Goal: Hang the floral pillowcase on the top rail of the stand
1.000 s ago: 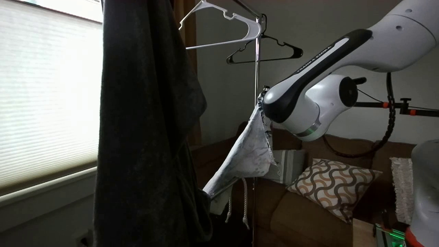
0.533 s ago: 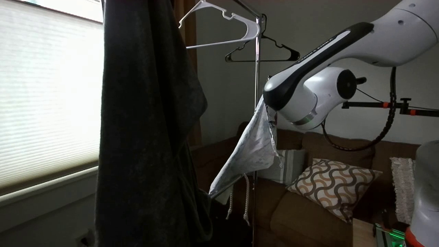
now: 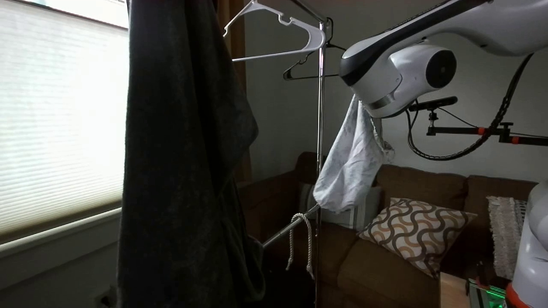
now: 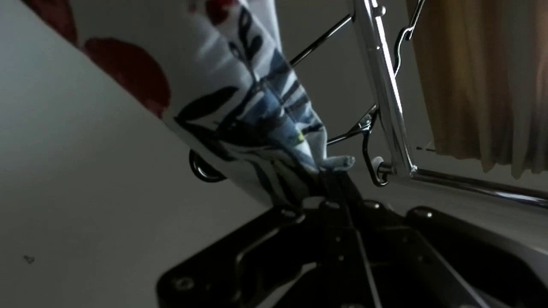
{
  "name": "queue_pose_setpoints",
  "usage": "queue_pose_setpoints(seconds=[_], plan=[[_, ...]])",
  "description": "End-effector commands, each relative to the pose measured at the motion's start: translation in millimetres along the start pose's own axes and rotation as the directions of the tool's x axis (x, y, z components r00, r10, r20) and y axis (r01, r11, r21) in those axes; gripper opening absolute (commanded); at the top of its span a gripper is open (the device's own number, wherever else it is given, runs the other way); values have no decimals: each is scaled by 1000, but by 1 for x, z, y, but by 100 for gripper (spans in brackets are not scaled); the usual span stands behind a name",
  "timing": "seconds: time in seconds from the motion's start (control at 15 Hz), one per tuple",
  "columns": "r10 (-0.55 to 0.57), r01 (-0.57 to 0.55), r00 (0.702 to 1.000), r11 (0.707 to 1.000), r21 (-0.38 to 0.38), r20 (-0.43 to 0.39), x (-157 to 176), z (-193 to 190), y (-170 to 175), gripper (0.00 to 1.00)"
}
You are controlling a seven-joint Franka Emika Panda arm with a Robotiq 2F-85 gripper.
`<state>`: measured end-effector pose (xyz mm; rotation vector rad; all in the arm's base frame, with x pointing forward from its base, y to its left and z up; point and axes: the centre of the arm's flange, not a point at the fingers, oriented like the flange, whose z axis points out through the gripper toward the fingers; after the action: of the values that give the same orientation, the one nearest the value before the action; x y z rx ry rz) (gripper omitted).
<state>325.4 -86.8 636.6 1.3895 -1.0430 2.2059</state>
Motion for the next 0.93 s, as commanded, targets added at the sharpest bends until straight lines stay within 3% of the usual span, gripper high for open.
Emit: queue_pose_setpoints(seconds=[0.0,0.2,0.33,0.4,0.6,0.73,0.87], plan=[[-2,2,1000,1000,0,6,-2,0,0,1],[36,-37,999,996,-85,-11,-10,5,30,1],[38,-44,999,975,-219,-31,-13,11,57,1],[25,-25,1000,991,-129,-4,-4,17,36,1],[25,-24,1000,989,-145,0,-4,22,42,1],[19,-30,998,982,-188,-56,21,35,61,1],[-53,41,998,973,-228,-45,45,44,90,1]])
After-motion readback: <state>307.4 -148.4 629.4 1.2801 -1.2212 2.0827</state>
